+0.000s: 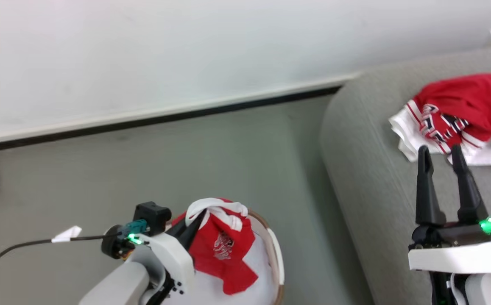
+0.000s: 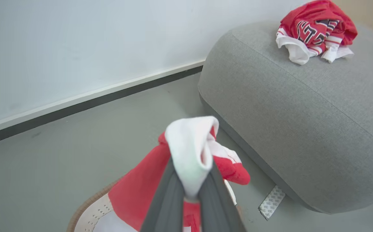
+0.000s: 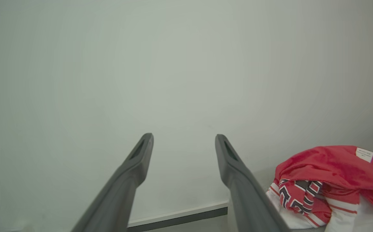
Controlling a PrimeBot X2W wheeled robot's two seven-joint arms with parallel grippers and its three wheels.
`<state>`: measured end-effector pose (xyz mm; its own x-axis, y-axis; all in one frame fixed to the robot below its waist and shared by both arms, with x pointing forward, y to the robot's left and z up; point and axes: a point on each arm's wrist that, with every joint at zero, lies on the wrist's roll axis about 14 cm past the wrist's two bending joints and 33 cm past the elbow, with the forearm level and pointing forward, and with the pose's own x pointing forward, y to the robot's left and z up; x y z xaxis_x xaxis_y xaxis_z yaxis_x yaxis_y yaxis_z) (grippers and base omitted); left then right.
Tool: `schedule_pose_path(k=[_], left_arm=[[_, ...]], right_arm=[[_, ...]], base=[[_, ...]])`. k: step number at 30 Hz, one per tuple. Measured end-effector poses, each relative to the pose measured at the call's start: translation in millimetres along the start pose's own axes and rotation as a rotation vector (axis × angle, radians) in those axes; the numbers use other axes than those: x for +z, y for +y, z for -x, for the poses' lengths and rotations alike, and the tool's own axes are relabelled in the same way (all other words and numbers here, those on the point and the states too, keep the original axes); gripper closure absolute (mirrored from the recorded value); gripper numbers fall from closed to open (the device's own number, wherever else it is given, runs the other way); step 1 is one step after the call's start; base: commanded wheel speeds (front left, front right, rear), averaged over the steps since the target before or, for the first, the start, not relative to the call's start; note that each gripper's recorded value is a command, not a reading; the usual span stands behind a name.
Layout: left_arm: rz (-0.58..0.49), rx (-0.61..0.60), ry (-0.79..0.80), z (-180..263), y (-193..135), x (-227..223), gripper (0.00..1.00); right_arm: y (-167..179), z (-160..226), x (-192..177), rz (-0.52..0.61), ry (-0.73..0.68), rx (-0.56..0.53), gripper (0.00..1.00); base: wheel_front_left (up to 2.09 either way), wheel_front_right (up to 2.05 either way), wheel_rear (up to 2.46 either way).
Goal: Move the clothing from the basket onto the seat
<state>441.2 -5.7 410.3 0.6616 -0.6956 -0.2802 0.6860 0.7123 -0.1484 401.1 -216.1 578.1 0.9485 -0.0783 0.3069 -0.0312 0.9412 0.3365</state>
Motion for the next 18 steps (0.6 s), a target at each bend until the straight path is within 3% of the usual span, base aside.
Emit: schedule_pose_path(k=[18], left_arm=[[-0.134, 0.120, -0.511, 89, -5, 172, 1.00]], right_arm=[[86, 18, -20, -0.141, 0.075, 0.219, 0.00]], base=[[0.00, 0.00, 0.00]])
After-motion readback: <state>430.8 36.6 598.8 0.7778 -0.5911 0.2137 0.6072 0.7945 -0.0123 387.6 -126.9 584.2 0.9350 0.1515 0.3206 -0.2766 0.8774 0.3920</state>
